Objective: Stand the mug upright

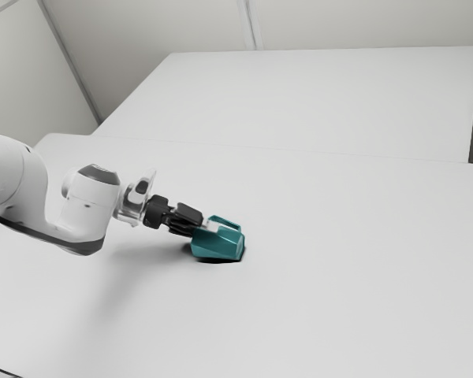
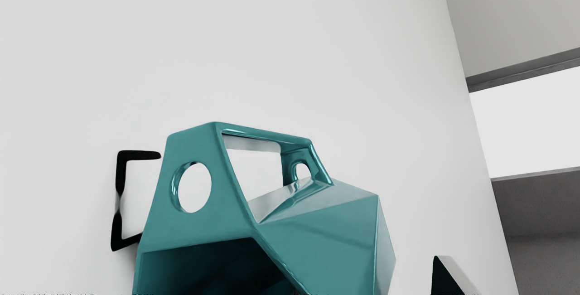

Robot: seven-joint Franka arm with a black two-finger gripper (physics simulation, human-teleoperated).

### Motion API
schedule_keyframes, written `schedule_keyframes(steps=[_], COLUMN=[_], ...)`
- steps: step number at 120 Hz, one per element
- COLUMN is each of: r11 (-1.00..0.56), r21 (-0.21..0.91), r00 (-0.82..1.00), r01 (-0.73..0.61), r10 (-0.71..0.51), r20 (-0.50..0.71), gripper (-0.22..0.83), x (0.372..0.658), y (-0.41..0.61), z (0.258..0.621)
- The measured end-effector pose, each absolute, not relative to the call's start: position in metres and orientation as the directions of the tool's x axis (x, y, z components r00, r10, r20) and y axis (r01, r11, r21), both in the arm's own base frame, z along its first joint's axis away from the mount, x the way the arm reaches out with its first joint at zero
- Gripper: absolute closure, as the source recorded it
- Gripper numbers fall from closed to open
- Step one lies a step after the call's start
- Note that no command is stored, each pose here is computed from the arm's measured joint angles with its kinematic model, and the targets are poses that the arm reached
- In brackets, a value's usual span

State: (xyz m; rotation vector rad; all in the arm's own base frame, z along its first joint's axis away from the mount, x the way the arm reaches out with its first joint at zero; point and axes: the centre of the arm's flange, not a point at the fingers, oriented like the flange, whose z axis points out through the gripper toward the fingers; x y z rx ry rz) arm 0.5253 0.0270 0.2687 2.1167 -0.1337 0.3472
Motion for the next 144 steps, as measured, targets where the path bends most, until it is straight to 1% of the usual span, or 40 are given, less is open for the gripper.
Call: schedule_keyframes(steps=[9, 17, 30, 63, 75, 86, 92, 100, 106, 112, 120, 130, 137, 144], r11=[-0.544, -0.545, -0.549, -0.532, -0.521, -0.517, -0.522, -0.556, -0.594, -0.633, -0.689, -0.738, -0.760, -0.784], r21=[0.808, 0.807, 0.805, 0.814, 0.819, 0.814, 0.800, 0.750, 0.695, 0.635, 0.524, 0.368, 0.279, 0.211], r00=[0.953, 0.953, 0.954, 0.947, 0.944, 0.934, 0.925, 0.907, 0.892, 0.880, 0.855, 0.821, 0.809, 0.811], r01=[-0.229, -0.228, -0.225, -0.233, -0.239, -0.267, -0.296, -0.358, -0.405, -0.442, -0.501, -0.566, -0.586, -0.584], r10=[0.042, 0.044, 0.045, 0.065, 0.071, 0.069, 0.053, -0.016, -0.092, -0.171, -0.301, -0.462, -0.536, -0.567], r20=[0.299, 0.298, 0.297, 0.313, 0.321, 0.350, 0.377, 0.421, 0.442, 0.443, 0.422, 0.337, 0.240, 0.140], gripper=[0.53, 0.60, 0.66, 0.74, 0.76, 0.77, 0.77, 0.78, 0.78, 0.78, 0.78, 0.79, 0.79, 0.79], x=[0.525, 0.525, 0.525, 0.531, 0.533, 0.539, 0.545, 0.559, 0.570, 0.578, 0.585, 0.584, 0.580, 0.577], y=[0.028, 0.028, 0.028, 0.022, 0.016, 0.010, 0.006, 0.005, 0.007, 0.011, 0.016, 0.010, 0.006, 0.010], z=[0.269, 0.269, 0.268, 0.278, 0.283, 0.299, 0.314, 0.341, 0.361, 0.377, 0.404, 0.433, 0.436, 0.435])
